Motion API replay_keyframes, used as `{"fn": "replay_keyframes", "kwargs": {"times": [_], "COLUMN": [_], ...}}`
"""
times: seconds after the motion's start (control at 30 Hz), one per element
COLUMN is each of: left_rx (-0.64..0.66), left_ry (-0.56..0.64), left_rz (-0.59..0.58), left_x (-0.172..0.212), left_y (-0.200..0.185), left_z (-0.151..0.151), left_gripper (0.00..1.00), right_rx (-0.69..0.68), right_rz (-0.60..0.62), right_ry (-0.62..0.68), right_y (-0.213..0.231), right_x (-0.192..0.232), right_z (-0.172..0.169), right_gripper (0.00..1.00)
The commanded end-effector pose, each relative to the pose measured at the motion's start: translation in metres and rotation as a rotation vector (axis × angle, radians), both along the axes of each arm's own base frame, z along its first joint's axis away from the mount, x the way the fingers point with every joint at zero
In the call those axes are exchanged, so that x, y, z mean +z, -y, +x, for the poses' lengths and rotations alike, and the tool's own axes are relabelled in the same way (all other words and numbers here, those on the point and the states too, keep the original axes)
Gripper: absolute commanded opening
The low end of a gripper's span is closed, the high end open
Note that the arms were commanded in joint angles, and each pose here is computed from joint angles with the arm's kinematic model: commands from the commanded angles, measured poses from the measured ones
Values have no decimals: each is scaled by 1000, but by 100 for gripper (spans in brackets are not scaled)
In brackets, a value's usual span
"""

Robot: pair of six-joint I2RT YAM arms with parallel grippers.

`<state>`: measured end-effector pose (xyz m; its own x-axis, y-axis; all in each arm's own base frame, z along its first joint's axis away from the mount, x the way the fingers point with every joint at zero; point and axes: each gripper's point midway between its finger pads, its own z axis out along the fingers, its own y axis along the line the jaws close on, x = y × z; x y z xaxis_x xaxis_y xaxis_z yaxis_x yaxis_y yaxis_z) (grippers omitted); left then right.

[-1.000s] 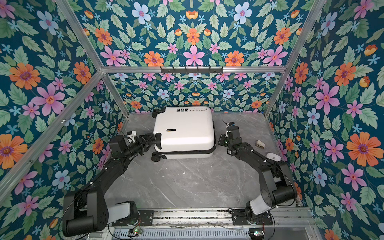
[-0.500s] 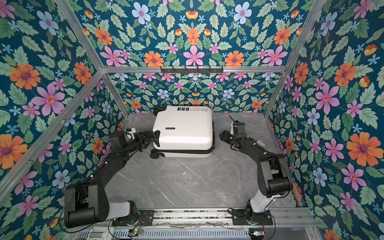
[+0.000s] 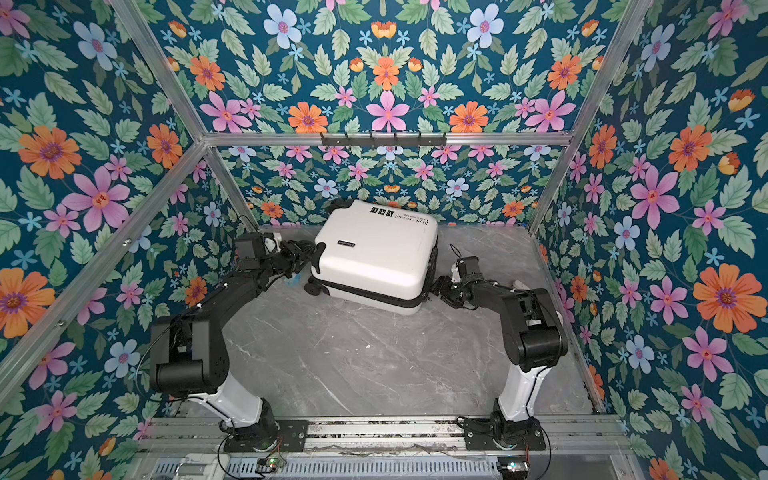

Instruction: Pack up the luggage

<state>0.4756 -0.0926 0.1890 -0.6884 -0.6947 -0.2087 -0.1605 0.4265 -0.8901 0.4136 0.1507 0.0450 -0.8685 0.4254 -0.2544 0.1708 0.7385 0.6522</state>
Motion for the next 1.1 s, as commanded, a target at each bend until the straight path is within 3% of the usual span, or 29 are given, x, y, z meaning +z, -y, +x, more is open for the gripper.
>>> {"fn": "replay_keyframes", "kwargs": {"times": [0.0,0.17,0.4,0.47,0.57,0.77,0.9,0.97,1.07], "left_rx": [-46,-58,-76,-82,-49,73,168,203,217], "left_ry": [-83,-71,-21,-2,34,134,172,181,172], "left_rz": [291,304,308,313,342,438,521,532,446], "left_x": [-62,-66,-59,-53,-34,39,78,87,74], "left_y": [-14,-10,0,4,-1,-25,-46,-53,-48], "left_z": [-5,18,58,66,69,42,4,-19,-53], "left_gripper": [44,47,50,51,54,73,76,76,76], "right_rx": [65,124,94,72,31,-67,-81,-81,-73], "right_rz": [71,79,110,79,-8,-9,-50,-33,7], "right_ry": [52,70,80,76,113,301,436,467,504], "right_y": [-26,-52,-52,-42,-22,31,52,57,61], "right_x": [16,23,30,30,43,121,184,202,221], "right_z": [-6,-39,-85,-94,-98,-60,-11,18,68], "right_gripper": [60,60,65,69,83,96,99,99,99]}}
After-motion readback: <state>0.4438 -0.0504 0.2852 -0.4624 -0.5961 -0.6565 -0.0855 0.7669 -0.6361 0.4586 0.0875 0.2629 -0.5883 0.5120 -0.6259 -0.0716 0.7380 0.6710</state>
